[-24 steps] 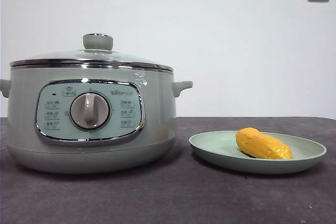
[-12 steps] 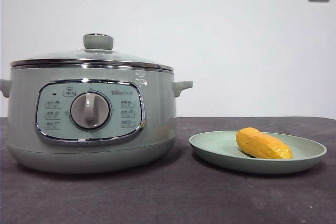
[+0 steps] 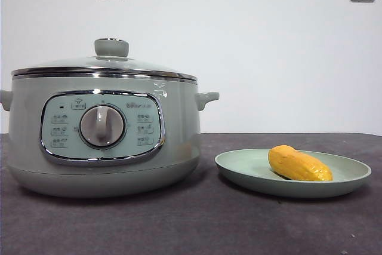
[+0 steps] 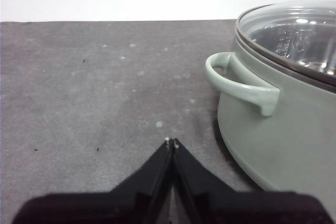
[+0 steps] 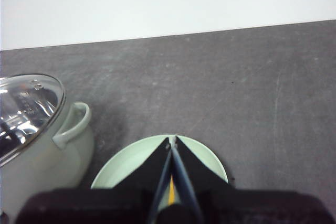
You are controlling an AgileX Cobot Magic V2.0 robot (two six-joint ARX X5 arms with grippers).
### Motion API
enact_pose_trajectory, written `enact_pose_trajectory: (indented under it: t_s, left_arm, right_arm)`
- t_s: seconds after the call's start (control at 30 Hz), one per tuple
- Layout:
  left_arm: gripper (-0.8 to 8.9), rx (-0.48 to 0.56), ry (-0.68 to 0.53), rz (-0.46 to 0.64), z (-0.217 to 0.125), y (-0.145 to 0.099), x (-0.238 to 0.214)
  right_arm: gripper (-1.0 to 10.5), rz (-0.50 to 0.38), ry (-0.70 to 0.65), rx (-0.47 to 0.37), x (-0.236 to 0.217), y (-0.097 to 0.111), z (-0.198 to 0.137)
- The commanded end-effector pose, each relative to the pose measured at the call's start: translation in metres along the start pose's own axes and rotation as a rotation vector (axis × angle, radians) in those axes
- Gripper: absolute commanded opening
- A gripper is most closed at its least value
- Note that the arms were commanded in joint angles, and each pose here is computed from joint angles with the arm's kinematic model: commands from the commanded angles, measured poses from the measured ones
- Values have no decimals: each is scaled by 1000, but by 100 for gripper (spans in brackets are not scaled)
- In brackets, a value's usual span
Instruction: Take the corn out from the steamer,put the corn on the plate,close the lid
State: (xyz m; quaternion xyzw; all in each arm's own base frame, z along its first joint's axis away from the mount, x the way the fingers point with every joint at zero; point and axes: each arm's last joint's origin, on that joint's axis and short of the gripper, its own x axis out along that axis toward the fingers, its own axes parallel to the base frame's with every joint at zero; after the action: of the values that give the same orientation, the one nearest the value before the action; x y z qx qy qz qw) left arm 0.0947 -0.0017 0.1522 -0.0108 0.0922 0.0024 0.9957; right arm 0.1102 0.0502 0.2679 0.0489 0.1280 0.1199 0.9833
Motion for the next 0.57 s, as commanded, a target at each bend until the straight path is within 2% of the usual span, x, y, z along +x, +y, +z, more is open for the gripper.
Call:
enact_pose_trajectory:
  t_s: [0.03,0.57]
  left_arm:
    - [-3,-6,8,-1,-4,0,1]
    - [-3,-5,8,-1,-4,0,1]
  right_arm:
    - [3,-4,17,4,1,0,-3]
    - [3,-23,113,-18,0,-2,-13]
